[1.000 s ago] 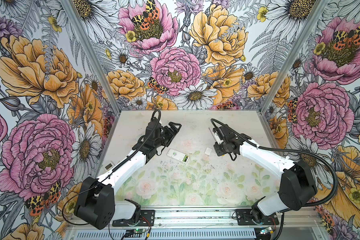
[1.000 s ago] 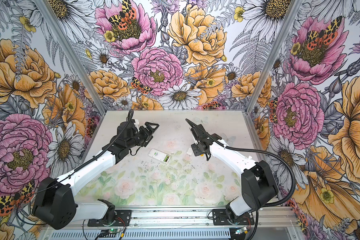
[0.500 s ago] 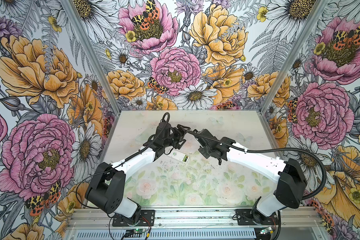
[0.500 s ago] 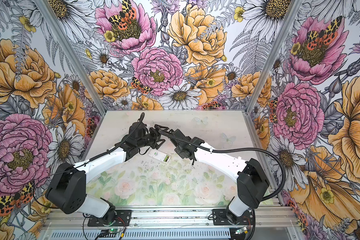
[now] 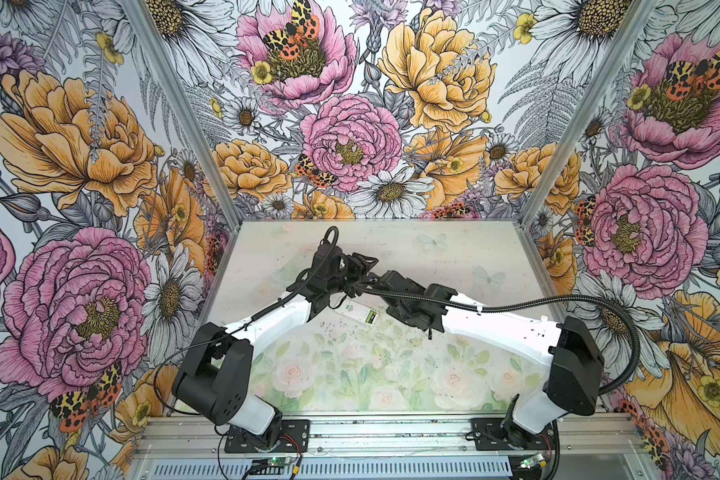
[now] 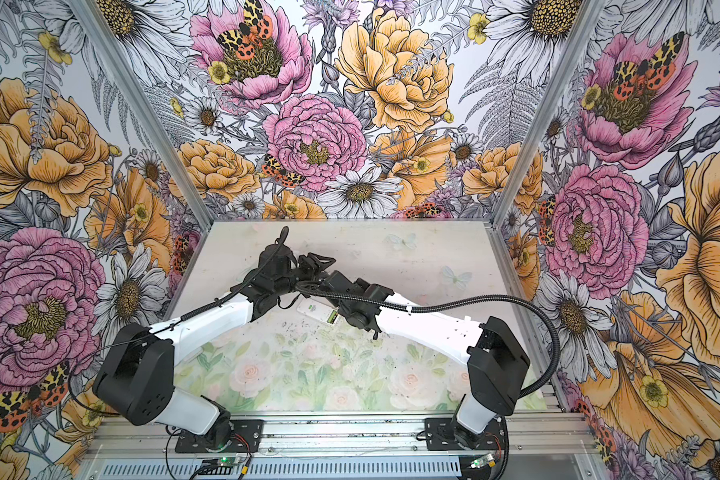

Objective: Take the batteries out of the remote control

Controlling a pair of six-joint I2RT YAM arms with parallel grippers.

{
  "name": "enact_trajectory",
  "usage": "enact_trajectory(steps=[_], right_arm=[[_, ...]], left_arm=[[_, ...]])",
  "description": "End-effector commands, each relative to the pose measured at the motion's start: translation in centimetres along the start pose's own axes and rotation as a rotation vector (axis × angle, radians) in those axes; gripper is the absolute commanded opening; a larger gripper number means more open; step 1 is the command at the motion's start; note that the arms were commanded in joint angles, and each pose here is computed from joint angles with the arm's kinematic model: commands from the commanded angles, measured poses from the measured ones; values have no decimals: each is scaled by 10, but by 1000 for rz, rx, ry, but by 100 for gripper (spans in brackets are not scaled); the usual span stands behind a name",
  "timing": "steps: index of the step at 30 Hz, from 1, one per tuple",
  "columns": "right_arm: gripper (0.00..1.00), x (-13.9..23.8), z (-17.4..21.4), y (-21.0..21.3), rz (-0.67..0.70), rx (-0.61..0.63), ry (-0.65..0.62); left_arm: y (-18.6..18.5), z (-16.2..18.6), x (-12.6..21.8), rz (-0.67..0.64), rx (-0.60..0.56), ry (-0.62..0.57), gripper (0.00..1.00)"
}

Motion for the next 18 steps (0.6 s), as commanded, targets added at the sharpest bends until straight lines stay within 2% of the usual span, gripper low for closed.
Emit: enact_trajectory(steps=[1,5,7,10,12,14,18], right_arm=[[3,-1,-9,4,42,42,-24],[6,2,-12,2,39,31,-43],[15,8,-16,-2,13,-4,-79],[44,26,-26,-9,-124,-122,-160],[56,40,-35,-20,-199,-220,-217],[64,55,-44,-35,-280,-319,-274],[70,76,-55,-79,-393,-554,-380]], left_arm=[[4,-6,-2,-11,6,-10,36],[7,-7,-1,-7,8,0,8],[7,-8,1,5,13,-1,0],[3,-13,7,33,22,-7,0],[-6,-17,11,64,8,-6,0],[-13,-20,13,87,9,3,0],[-24,-29,21,186,55,-8,0]])
Point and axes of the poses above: each gripper's point midway between its finger pads, its own x axis back along the fingers, its own y axis along the line the jaws close on, z = x × y, the point moved 6 cm from there along x, back along the fingers, and after that the axes turned 6 degrees about -x, right-handed, at the moved point
